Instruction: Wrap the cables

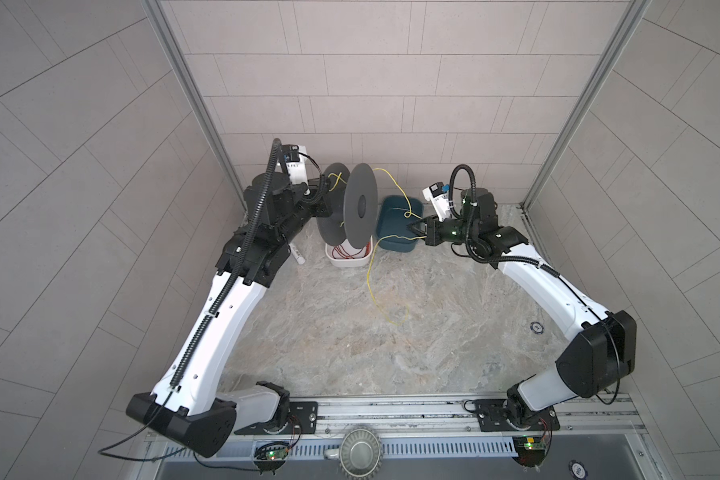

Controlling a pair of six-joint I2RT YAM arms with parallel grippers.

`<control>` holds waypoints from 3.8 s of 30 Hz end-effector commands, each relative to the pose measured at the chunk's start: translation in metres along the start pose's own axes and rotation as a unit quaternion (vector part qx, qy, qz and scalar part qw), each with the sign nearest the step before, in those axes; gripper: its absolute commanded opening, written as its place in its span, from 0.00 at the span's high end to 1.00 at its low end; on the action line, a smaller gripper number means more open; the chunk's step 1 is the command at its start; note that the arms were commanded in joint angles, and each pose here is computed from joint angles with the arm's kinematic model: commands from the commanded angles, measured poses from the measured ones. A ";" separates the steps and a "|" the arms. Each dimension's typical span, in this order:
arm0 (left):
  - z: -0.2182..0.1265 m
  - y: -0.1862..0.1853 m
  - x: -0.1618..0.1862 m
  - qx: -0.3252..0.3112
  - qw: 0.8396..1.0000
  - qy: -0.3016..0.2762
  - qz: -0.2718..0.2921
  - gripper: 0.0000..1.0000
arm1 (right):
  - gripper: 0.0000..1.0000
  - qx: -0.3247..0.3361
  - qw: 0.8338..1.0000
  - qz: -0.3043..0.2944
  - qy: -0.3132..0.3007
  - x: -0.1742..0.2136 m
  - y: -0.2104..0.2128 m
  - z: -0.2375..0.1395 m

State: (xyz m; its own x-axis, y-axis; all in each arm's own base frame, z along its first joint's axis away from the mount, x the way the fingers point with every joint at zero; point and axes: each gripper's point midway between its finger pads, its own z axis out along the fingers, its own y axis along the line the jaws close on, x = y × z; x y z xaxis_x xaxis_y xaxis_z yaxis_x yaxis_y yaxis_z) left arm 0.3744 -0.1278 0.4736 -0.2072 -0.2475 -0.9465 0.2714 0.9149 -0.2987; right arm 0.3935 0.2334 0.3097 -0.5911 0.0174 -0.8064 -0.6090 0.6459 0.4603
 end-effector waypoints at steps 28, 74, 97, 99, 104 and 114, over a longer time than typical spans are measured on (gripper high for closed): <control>-0.019 0.062 -0.054 -0.045 0.980 -0.081 -0.178 1.00 | 1.00 0.138 0.989 0.052 0.019 0.049 -0.084 -0.026; 0.019 0.108 -0.010 -0.228 0.964 -0.082 -0.112 1.00 | 1.00 0.066 0.925 -0.352 0.125 0.086 0.167 0.045; 0.046 0.038 0.048 -0.091 0.991 0.069 0.070 1.00 | 1.00 0.128 0.913 -0.376 0.096 -0.017 0.164 0.016; 0.047 0.031 0.055 -0.068 0.991 0.085 0.078 1.00 | 1.00 0.139 0.912 -0.374 0.096 -0.027 0.157 0.013; 0.048 0.012 0.068 -0.010 0.988 0.115 0.098 1.00 | 1.00 0.159 0.914 -0.363 0.087 -0.048 0.140 0.006; 0.046 -0.019 0.096 0.056 0.974 0.155 0.157 1.00 | 1.00 0.189 0.916 -0.346 0.068 -0.071 0.121 -0.001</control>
State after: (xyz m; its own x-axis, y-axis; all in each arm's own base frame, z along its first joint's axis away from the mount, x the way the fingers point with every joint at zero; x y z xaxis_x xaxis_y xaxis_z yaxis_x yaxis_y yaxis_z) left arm 0.4025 -0.1792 0.3677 -0.4196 0.0934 -0.9029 0.3964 0.9137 -0.0897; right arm 0.3462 0.3321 0.4061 -0.2074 -0.5885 -0.7815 -0.7269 0.6273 -0.2795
